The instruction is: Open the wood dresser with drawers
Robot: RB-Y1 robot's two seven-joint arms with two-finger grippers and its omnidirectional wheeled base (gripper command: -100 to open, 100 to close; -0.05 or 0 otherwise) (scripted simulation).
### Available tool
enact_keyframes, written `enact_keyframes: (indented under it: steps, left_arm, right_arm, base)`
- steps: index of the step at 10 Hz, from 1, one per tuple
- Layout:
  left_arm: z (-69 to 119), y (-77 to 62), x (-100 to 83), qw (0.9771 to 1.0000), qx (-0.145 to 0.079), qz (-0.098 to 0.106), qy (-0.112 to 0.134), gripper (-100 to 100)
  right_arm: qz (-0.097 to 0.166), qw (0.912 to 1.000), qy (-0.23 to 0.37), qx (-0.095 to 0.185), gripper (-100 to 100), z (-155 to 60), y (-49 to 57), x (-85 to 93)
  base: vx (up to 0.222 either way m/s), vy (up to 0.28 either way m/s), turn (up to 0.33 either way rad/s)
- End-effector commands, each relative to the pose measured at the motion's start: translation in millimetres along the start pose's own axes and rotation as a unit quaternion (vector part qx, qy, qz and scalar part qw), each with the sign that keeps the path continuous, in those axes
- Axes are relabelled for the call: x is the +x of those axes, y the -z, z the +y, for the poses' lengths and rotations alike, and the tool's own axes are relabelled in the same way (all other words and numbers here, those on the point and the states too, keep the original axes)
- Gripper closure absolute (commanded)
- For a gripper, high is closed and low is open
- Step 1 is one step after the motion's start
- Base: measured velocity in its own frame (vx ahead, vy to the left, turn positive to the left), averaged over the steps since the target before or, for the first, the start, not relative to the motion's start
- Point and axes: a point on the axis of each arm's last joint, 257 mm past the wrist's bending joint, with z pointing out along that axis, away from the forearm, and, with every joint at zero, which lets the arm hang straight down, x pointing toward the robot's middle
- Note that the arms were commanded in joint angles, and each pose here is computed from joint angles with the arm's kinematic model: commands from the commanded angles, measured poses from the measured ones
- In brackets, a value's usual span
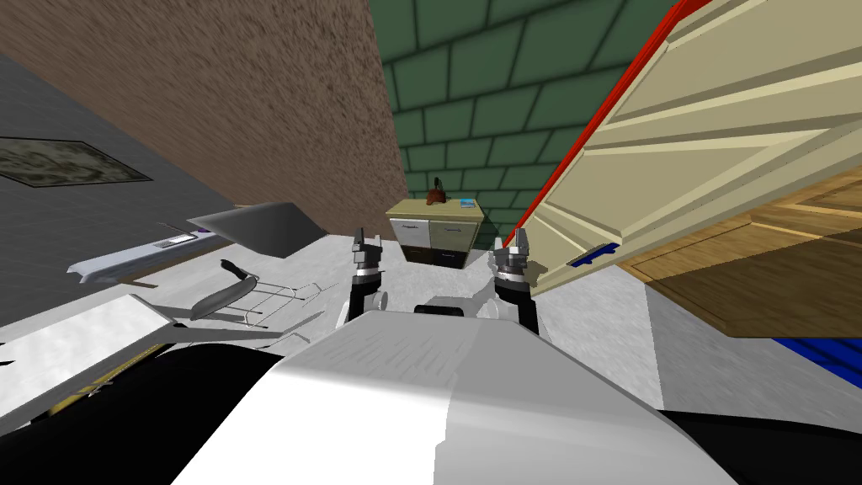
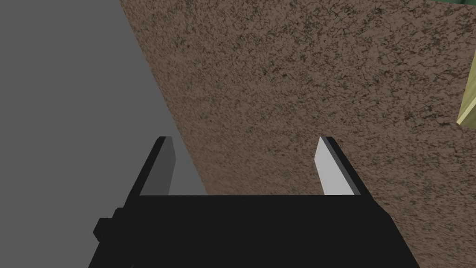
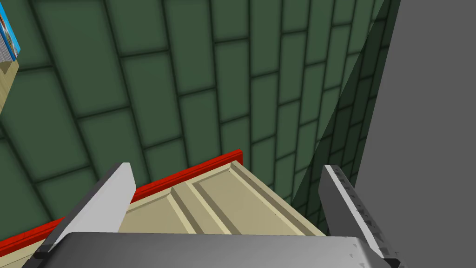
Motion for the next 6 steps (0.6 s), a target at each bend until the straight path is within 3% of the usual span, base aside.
enact_keyframes:
  steps: [1,6]
  left_arm:
    - [0.0,0.0,0.0,1.0000,0.000,0.000,0.000,0]
    - [-0.1,0.0,0.0,1.0000,0.000,0.000,0.000,0]
  right_arm:
    - [0.000,1.0000,0.000,0.000,0,0.0,0.0,0.0]
    - [0.000,1.0000,0.000,0.000,0,0.1,0.0,0.0]
  base:
    - [0.000,0.000,0.000]
    - [0.000,0.000,0.000]
